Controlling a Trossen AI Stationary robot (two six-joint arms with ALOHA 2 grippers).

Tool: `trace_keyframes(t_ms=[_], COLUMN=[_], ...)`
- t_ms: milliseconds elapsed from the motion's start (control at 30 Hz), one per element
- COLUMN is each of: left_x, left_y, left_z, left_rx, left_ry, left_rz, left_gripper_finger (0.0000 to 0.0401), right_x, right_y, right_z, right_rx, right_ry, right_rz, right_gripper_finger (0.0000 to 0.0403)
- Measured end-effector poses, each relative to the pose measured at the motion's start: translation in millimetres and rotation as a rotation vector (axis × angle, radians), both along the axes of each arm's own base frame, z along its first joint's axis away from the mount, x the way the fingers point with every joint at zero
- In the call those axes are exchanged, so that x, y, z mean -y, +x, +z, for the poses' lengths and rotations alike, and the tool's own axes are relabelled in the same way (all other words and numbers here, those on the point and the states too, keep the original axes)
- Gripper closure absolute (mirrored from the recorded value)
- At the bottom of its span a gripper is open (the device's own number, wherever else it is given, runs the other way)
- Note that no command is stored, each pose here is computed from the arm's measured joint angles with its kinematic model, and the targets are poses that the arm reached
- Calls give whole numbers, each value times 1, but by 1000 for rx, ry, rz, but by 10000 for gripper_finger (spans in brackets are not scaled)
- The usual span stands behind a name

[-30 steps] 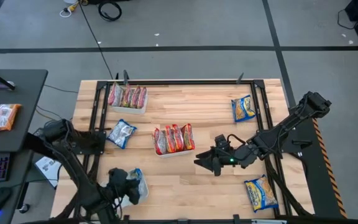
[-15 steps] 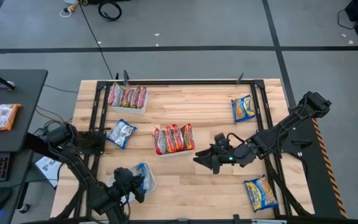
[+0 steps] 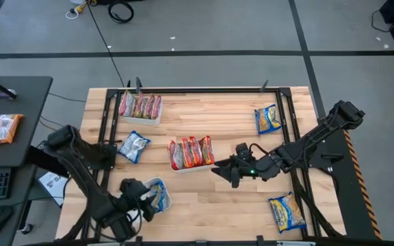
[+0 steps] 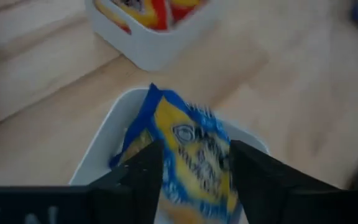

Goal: Sort Maruchan noodles
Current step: Put the blue noodle pack into the bottom white bin

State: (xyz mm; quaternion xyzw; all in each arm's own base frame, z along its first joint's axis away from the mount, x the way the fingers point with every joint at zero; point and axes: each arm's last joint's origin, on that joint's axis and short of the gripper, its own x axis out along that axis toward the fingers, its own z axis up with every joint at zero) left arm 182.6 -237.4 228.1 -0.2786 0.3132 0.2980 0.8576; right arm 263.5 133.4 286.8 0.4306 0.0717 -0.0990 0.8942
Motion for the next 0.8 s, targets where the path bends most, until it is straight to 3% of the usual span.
trace_keyframes(t_ms=[267, 533, 700, 800], left_x=[0, -15, -14, -12], left_y=[-24, -18, -5, -1], left_z=[25, -19, -46, -55], left_rx=[-343, -439, -396, -359], left_ry=[-99, -26, -141, -149], left_rz=[-428, -404, -602, -690], left_gripper_finger=[188, 224, 254, 266], right_x=[1, -3, -35, -59], right_y=[1, 5, 51, 89], right_z=[0, -3, -8, -16], right_rx=[-3, -29, -218, -358], right_ry=[-18, -47, -129, -228], right_rz=[0, 61, 262, 384], right_gripper_finger=[159, 159, 168, 176])
